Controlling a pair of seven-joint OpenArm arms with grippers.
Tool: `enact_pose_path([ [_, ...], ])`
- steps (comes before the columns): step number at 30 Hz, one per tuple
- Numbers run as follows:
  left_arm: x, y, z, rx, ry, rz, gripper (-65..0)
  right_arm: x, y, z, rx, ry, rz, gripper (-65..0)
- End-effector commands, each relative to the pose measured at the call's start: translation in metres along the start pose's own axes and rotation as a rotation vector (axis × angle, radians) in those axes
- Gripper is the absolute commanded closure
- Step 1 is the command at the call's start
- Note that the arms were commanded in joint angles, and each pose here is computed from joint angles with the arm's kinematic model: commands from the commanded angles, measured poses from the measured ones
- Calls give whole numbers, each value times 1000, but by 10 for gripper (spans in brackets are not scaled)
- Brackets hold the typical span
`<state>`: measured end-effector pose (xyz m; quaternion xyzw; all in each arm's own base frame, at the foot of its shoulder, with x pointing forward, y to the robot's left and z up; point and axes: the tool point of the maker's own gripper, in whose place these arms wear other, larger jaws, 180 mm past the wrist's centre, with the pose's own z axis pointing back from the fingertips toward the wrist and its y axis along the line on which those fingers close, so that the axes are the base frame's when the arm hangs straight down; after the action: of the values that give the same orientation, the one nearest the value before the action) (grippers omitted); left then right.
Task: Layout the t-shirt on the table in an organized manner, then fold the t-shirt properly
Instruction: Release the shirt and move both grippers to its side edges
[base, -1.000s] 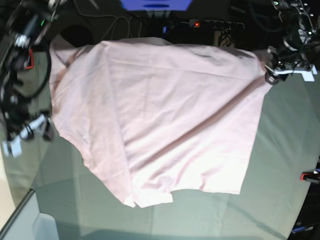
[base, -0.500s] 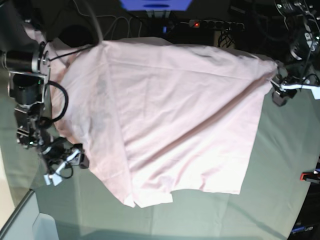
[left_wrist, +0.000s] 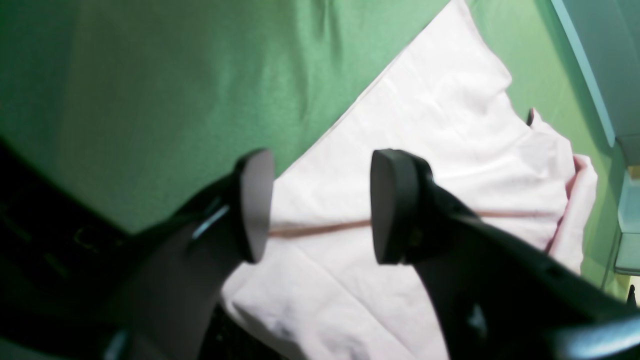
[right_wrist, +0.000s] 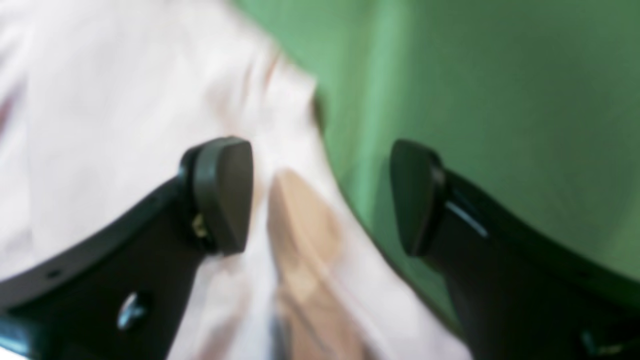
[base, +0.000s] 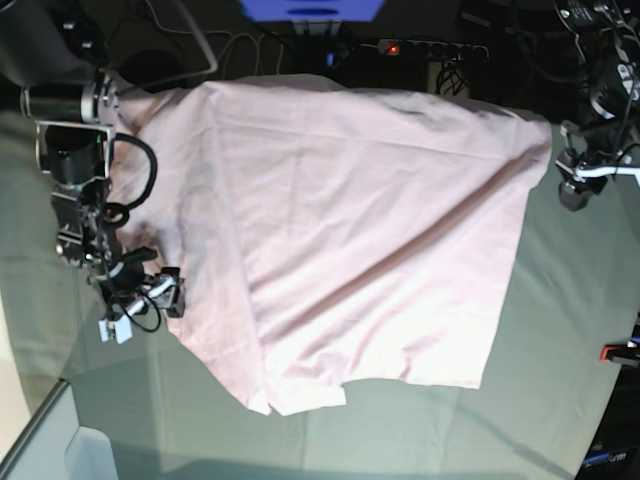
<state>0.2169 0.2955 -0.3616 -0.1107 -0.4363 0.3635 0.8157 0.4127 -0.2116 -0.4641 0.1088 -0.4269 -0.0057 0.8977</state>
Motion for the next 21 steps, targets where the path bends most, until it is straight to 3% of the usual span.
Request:
enact_pose_path([
  [1, 12, -4, 2, -12, -34, -17, -306, 18, -4, 1, 0, -28, 15, -431],
  [5, 7, 2, -1, -3, -19, -1, -306, 7, -5, 3, -2, -10, 11, -399],
  [14, 3, 2, -20, -9, -3, 48, -306, -21, -6, 8, -5, 34, 2, -78],
  [21, -4, -52, -56, -123, 39, 50, -305, -24, -9, 9, -9, 44, 5, -12],
])
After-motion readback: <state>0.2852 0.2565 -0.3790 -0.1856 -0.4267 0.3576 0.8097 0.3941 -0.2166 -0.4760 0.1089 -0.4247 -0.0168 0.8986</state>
